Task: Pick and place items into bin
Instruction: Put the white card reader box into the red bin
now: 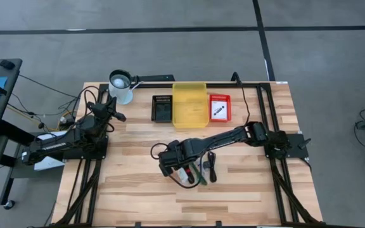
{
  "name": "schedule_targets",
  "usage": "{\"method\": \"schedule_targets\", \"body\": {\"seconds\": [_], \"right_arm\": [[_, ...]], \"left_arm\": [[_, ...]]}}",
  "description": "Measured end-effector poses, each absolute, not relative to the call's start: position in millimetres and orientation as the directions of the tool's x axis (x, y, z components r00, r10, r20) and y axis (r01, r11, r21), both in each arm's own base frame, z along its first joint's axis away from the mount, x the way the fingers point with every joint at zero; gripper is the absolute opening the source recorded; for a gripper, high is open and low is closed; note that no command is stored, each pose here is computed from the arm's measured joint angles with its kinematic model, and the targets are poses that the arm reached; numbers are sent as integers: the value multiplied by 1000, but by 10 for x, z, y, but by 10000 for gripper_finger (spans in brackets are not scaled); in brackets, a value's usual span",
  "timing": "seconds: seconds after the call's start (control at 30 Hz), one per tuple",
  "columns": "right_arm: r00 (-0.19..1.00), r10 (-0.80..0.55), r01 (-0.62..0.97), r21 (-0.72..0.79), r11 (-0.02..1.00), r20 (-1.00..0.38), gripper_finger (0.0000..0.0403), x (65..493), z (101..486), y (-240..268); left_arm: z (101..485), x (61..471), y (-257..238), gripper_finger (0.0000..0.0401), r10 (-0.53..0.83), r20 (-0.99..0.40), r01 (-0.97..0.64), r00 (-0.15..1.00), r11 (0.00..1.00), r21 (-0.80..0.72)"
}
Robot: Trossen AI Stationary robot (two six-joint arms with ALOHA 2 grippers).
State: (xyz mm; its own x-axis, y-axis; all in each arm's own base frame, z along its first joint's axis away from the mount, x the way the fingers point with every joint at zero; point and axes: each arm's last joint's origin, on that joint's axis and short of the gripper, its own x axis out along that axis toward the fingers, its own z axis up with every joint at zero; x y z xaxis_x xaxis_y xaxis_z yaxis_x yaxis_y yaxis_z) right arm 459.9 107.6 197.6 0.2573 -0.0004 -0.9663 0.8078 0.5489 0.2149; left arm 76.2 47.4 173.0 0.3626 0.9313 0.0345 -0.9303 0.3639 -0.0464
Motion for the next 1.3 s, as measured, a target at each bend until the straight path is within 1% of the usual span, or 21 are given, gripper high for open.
{"method": "schedule_targets", "body": {"seconds": [0.07,0.2,0.33,0.5,0.6,0.73,0.9,1.07,1.2,1.3], "right_arm": [[258,2,813,218,540,-966,36,4600,1977,1074],[255,17,822,226,523,-967,53,4607,1977,1049],[249,46,823,237,516,-967,35,4615,1977,1020],[257,57,822,249,511,-965,34,4635,2028,976],[283,62,814,274,511,-957,34,4669,2129,936],[258,47,820,244,518,-965,35,4650,2311,829],[165,-11,839,135,528,-986,35,4546,2527,652],[57,-82,862,8,507,-995,35,4398,2772,435],[90,-114,869,22,493,-989,35,4327,2942,213],[138,-155,877,48,477,-978,35,4257,3127,14]], "left_arm": [[1731,762,474,0,931,35,-930,363,364,-47],[1731,762,474,0,931,35,-930,363,364,-47],[1731,762,474,0,931,35,-930,363,364,-47],[1731,761,474,0,931,35,-930,363,364,-47],[1731,762,474,0,931,35,-930,363,364,-47],[1731,762,474,0,931,35,-930,363,364,-47],[1731,762,474,0,931,35,-930,363,364,-47],[1732,762,474,0,931,35,-930,363,364,-48],[1731,762,474,0,931,35,-930,363,364,-47],[1732,761,474,0,931,36,-930,363,364,-48]]}}
